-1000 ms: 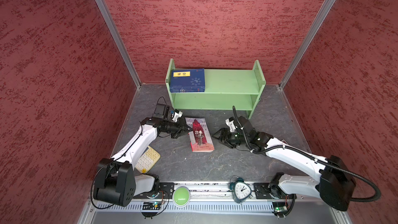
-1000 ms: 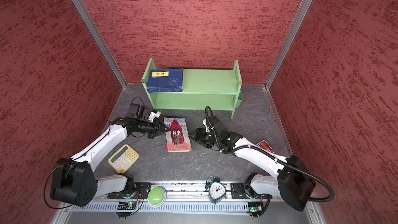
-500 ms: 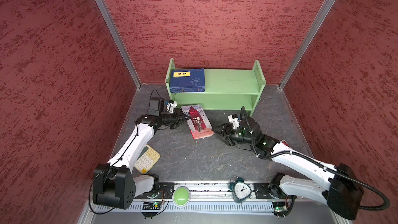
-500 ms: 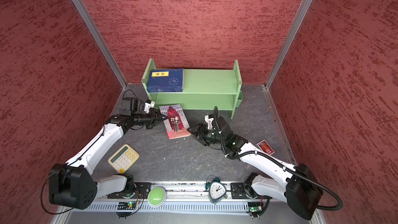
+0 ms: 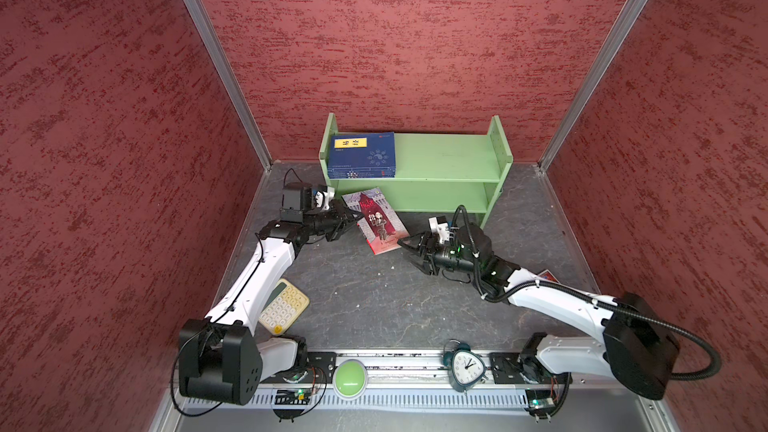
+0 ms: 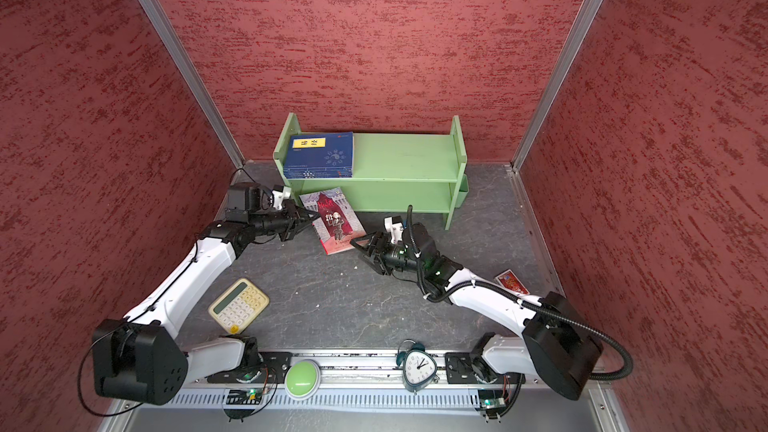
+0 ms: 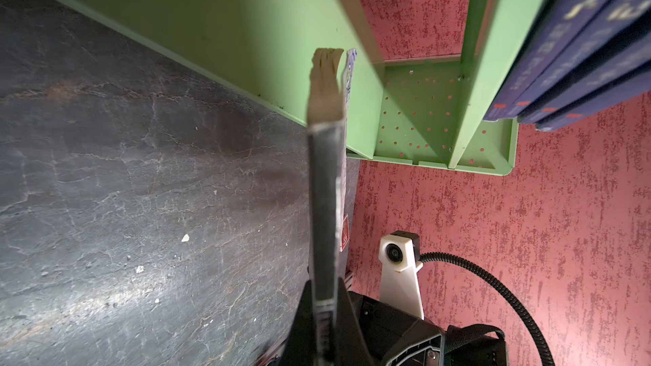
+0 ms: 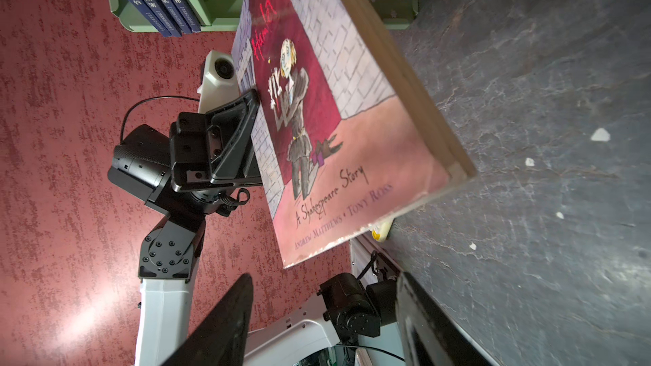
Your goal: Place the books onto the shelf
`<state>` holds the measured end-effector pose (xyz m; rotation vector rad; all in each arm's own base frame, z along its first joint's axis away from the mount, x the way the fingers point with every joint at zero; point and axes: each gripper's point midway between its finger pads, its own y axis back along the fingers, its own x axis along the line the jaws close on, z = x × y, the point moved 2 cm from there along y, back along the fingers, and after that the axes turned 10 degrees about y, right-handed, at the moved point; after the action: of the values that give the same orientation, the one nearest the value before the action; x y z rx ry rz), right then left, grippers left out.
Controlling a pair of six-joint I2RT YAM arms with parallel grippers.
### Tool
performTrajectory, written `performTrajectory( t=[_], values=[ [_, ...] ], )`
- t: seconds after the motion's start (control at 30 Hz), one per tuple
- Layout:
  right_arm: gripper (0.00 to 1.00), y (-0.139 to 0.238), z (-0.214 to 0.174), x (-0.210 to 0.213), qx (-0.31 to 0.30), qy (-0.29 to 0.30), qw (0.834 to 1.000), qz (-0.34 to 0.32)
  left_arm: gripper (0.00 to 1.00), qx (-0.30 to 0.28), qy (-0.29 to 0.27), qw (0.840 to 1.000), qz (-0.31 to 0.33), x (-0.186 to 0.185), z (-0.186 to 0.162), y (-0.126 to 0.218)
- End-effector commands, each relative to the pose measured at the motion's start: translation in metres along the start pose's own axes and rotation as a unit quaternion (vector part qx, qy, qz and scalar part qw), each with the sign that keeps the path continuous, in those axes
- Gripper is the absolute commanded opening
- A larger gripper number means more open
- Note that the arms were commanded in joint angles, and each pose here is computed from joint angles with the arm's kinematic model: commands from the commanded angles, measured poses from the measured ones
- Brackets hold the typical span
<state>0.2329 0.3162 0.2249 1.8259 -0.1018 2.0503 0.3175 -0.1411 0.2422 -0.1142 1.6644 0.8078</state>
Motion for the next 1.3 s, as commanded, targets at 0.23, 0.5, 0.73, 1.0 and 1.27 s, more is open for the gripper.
performTrajectory(
  t=[0.23, 0.5, 0.73, 1.0, 1.27],
  values=[
    [0.66, -0.026, 0.008, 0.027, -0.009, 0.000, 0.998, 0.066, 0.00, -0.028, 0.007, 0.999, -0.022, -0.008, 0.008, 0.006],
    [0.56, -0.032, 0.018, 0.017, -0.046, -0.005, 0.996, 0.071, 0.00, -0.030, 0.020, 0.999, -0.017, -0.002, 0.006, 0.008],
    [0.36, -0.038, 0.023, 0.011, -0.061, -0.004, 0.994, 0.086, 0.00, -0.030, 0.035, 0.999, -0.015, 0.004, 0.005, 0.008],
    [0.18, -0.038, 0.028, 0.005, -0.083, 0.010, 0.993, 0.079, 0.00, -0.029, 0.041, 0.999, -0.009, 0.010, 0.004, 0.009],
    [0.10, -0.051, 0.030, -0.003, -0.078, 0.042, 0.993, 0.078, 0.02, -0.028, 0.044, 0.999, -0.004, 0.017, 0.002, 0.009]
  ],
)
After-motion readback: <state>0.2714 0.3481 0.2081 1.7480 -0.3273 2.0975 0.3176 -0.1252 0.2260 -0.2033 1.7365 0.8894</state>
